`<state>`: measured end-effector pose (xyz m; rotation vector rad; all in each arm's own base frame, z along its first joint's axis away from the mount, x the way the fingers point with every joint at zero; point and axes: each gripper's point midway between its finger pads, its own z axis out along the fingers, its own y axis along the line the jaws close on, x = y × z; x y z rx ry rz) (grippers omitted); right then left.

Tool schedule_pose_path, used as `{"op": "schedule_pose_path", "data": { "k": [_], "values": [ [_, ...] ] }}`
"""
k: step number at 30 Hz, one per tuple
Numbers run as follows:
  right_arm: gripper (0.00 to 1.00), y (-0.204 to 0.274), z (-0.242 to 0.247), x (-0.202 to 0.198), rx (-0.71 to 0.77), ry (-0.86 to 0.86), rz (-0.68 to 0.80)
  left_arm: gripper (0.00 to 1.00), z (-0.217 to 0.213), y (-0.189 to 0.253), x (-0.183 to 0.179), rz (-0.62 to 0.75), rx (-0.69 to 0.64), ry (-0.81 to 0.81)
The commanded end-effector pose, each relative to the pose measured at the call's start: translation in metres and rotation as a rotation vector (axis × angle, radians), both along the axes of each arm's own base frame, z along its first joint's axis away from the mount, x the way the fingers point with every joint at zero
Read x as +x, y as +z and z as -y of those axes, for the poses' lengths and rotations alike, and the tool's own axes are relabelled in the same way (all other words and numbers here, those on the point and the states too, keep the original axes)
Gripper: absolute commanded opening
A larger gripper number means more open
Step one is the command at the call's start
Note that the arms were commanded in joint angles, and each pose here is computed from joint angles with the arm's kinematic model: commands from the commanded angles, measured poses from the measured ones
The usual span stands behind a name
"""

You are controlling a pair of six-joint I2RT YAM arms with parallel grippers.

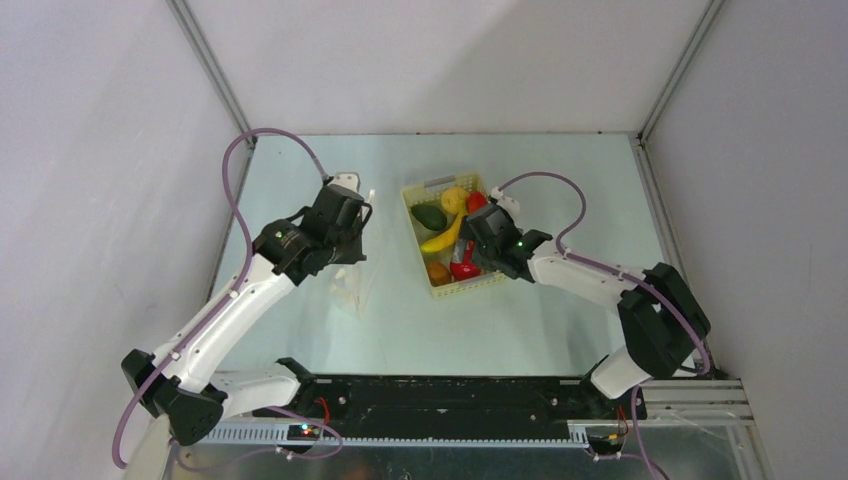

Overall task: Place the food in the zip-top bag and seal the zipper
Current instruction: Pick up the fake fruit from the bin.

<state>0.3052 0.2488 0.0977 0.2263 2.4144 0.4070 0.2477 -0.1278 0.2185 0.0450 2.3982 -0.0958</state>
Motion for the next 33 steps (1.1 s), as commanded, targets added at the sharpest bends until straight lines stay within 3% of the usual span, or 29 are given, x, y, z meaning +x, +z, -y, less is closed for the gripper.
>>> {"op": "schedule_pose_path", "data": {
  "k": [1, 12, 19, 21, 28, 33],
  "values": [
    [0.94, 0.006, -0.003, 0.013, -0.036, -0.065, 0.028, 0.0, 0.001, 0.003, 0.002, 0.025, -0.016, -0.012],
    [0.91, -0.029, -0.01, 0.026, -0.096, -0.107, -0.017, 0.0, 0.002, -0.001, 0.002, 0.012, -0.009, -0.021],
    [0.84, -0.042, -0.009, 0.035, -0.147, -0.132, -0.029, 0.0, 0.001, -0.001, 0.002, 0.012, -0.006, -0.018],
    [0.79, -0.047, -0.01, 0.034, -0.152, -0.129, -0.04, 0.0, 0.001, -0.001, 0.002, 0.013, -0.008, -0.017],
    [0.49, -0.037, -0.017, 0.036, -0.131, -0.094, -0.015, 0.0, 0.005, 0.001, 0.0, 0.007, -0.029, -0.027],
    [0.4, -0.01, -0.012, 0.04, -0.121, -0.094, 0.046, 0.0, 0.006, 0.002, -0.002, 0.005, -0.05, -0.017]
  ]
}}
